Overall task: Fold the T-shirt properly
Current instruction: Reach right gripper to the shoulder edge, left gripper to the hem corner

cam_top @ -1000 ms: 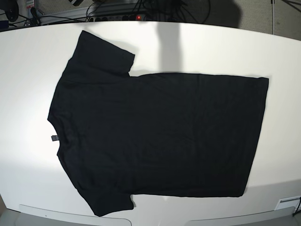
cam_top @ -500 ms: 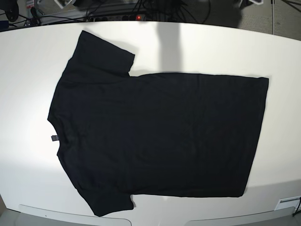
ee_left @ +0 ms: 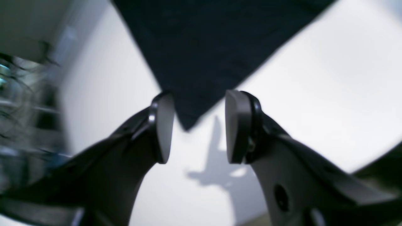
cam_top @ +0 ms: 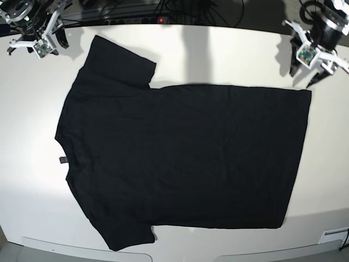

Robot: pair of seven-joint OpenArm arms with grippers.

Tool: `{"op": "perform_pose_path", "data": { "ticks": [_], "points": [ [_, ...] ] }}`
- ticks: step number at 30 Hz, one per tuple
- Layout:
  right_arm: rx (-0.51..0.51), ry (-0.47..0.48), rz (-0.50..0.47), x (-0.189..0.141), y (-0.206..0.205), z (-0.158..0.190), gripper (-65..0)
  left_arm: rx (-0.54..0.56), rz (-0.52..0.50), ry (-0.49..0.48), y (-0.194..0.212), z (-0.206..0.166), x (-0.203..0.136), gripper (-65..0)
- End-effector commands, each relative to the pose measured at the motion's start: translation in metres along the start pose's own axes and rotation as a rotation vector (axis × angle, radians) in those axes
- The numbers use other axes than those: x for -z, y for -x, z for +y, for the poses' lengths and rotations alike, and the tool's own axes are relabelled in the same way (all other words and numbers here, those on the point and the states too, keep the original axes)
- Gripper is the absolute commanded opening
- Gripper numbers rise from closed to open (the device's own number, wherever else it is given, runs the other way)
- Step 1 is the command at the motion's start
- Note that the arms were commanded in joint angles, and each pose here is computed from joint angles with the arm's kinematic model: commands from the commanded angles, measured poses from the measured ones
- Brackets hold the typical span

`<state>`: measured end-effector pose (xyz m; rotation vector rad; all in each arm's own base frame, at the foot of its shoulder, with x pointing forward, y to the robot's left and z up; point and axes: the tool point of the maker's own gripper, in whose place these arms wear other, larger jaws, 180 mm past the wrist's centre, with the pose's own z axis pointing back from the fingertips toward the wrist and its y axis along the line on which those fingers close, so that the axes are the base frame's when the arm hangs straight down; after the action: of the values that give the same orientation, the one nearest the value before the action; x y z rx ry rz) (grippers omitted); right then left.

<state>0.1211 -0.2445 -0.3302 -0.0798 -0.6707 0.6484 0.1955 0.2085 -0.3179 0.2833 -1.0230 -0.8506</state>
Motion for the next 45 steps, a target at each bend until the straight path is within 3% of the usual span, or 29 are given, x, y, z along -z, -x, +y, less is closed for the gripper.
{"op": "perform_pose_path", "data": {
  "ticks": [1,7,17,38,41,44,45],
  "points": [
    [-0.013,0.003,-0.021,-0.003,-0.006,-0.002,-47.8,0.046,-0.023,-0.02,-0.006,0.011,-0.001,-38.8],
    [-0.009,0.004,-0.011,-0.003,-0.004,-0.001,-47.8,0.177,-0.005,0.018,0.003,0.027,0.005,-38.8],
    [0.099,-0.057,0.048,-0.003,0.006,0.01,-47.8,0.293,0.131,0.234,0.067,-0.006,0.065,-38.8],
    [0.104,-0.055,0.051,-0.003,0.007,0.011,-47.8,0.264,0.21,0.341,0.11,-0.006,0.118,-38.9],
    [0.104,-0.056,0.049,-0.003,0.006,0.011,-47.8,0.275,0.223,0.346,0.113,-0.007,0.117,-45.8],
    [0.104,-0.054,0.03,-0.003,0.003,0.01,-47.8,0.27,0.218,0.349,0.113,-0.009,0.116,-64.1],
    [0.104,-0.054,0.016,-0.003,0.0,0.01,-47.8,0.262,0.214,0.349,0.112,-0.01,0.116,-65.0]
  ]
}}
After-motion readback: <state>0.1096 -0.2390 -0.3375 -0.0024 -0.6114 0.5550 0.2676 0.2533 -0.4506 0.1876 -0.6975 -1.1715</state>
